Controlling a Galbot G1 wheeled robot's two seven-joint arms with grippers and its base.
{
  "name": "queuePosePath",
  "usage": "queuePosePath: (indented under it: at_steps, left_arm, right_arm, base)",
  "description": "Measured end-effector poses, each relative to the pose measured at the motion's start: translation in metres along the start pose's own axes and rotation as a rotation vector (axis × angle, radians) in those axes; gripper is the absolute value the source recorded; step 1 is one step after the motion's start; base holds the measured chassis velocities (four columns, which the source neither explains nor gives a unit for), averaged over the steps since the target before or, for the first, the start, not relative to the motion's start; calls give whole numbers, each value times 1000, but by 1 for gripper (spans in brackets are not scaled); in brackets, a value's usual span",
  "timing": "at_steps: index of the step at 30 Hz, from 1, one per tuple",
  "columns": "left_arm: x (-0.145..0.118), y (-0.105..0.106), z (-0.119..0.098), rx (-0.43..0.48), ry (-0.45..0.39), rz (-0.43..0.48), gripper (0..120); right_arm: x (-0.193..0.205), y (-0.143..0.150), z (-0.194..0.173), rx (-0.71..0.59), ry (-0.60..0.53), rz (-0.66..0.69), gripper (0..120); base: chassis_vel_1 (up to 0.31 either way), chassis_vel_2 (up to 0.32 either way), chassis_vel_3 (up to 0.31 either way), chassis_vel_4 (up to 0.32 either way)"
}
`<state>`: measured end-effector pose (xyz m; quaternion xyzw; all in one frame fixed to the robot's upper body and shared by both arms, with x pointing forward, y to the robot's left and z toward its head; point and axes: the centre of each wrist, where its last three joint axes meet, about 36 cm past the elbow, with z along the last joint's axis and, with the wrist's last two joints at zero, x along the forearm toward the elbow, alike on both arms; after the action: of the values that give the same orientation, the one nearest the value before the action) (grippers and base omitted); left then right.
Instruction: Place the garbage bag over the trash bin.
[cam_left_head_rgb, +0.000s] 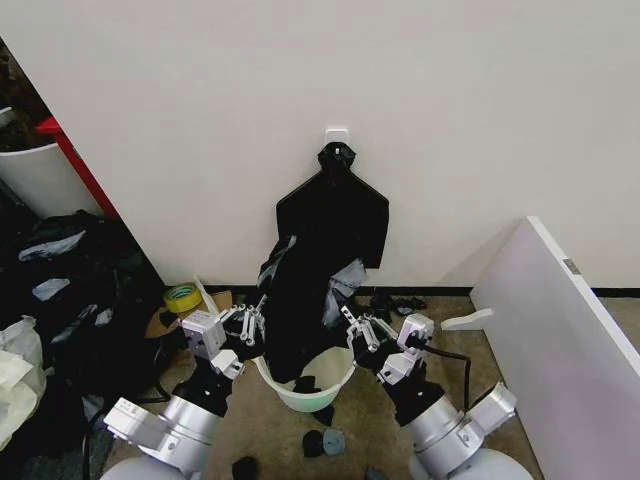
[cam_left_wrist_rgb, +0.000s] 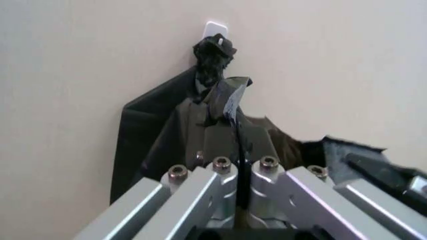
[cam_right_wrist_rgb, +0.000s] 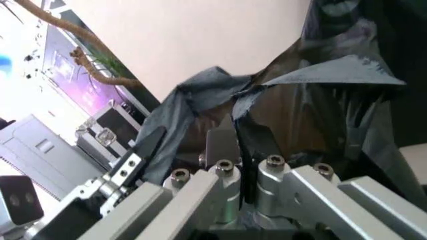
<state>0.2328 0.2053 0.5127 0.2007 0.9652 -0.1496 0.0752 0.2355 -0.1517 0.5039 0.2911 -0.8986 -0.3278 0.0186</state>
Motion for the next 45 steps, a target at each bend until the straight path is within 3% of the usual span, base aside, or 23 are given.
queuePosePath:
  at_steps: [5,11,22,30,45]
  left_arm:
    - [0,-6,7,34,2,-6,0]
    - [1,2,53,38,67,-84,0]
    - [0,25,95,7,125,-177,0]
    - [10,30,114,-16,158,-219,0]
    - [52,35,122,-66,218,-308,0]
  right_arm:
    - [2,-9,16,15,22,42,0]
    - [5,-38,45,71,53,161,0]
    - [7,-61,80,105,120,257,0]
    - [9,-72,92,159,155,297,0]
    - [24,-78,101,278,258,335,0]
  base:
    - [0,0,0,0]
    - [0,0,0,0]
    - [0,0,0,0]
    - [0,0,0,0]
    - [0,0,0,0]
